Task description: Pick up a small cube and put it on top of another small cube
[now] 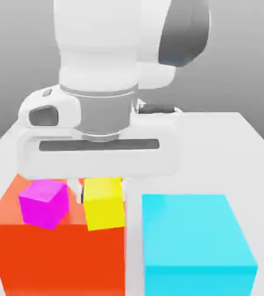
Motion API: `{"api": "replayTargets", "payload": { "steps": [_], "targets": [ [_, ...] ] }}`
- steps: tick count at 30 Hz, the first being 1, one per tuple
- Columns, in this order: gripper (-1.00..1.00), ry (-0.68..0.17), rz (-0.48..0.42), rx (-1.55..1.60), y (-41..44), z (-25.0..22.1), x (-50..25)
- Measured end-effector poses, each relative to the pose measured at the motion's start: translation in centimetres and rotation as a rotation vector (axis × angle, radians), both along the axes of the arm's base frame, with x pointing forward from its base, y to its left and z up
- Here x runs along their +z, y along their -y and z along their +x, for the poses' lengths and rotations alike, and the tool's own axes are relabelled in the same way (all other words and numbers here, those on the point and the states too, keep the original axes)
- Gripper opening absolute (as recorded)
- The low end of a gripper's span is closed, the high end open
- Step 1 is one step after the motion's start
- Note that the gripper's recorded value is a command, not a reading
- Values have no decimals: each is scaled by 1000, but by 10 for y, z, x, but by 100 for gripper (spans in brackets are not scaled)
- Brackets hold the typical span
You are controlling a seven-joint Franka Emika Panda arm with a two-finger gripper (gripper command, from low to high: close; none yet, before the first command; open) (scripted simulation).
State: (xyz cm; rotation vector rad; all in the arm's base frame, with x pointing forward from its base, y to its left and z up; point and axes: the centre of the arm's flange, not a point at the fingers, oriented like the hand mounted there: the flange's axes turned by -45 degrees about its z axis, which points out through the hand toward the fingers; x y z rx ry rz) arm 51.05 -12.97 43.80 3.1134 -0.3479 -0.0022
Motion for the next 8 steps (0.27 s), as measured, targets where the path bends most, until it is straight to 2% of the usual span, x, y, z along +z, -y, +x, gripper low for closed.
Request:
{"api": "replayTargets", "payload": {
  "steps": [4,5,8],
  "targets": [
    [-100,4,14,-91,12,-16,-27],
    [100,4,14,-93,12,-16,-39],
    [100,4,14,-93,12,-16,-39]
  ]
}}
